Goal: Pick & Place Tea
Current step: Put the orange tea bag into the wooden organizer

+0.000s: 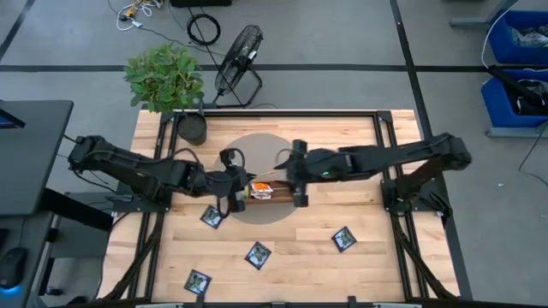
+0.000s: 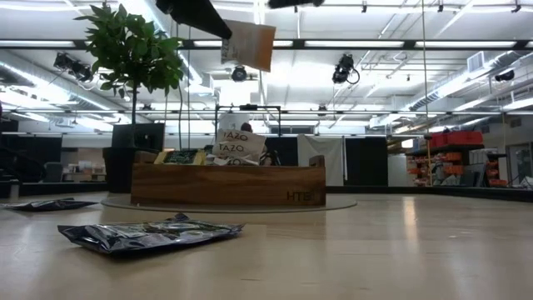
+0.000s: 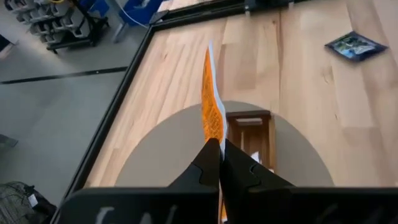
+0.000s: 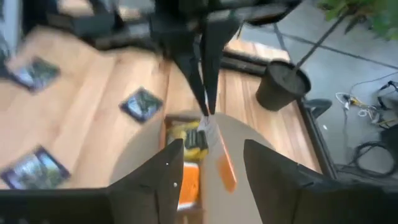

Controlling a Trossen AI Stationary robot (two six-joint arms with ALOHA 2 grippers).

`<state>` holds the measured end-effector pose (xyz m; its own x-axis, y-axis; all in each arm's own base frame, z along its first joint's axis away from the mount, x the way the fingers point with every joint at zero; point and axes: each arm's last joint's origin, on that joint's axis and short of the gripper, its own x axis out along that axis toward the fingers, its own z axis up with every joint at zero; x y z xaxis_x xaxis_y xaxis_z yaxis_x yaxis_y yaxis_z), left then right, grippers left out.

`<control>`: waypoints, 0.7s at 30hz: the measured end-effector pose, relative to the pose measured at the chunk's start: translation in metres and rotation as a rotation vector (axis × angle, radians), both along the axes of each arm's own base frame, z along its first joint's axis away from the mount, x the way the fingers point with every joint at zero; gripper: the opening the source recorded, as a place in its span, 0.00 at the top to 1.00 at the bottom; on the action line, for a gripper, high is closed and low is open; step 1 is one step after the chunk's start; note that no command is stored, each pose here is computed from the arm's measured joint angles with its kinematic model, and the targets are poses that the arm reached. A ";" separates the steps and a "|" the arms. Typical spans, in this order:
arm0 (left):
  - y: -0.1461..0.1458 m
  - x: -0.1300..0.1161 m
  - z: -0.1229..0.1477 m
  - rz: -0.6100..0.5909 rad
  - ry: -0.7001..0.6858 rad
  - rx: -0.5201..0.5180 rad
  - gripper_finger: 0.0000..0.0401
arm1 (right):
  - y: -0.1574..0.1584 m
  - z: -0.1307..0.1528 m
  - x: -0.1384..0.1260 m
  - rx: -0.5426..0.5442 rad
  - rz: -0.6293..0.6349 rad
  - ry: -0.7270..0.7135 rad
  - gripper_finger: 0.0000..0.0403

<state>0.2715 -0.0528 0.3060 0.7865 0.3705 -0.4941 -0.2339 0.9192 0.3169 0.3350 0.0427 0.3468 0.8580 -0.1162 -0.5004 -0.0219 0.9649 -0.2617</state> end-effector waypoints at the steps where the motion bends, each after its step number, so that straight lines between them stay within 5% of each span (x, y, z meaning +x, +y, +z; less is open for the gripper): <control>1: -0.001 0.000 0.000 -0.005 0.003 0.001 1.00 | 0.001 -0.002 0.007 -0.023 0.005 0.024 0.56; 7: -0.006 -0.005 -0.004 -0.015 0.048 0.007 1.00 | 0.003 -0.009 0.040 -0.127 0.000 0.083 0.56; 21: -0.006 -0.007 -0.006 -0.007 0.080 0.012 1.00 | -0.004 -0.026 0.067 -0.101 0.022 0.167 0.56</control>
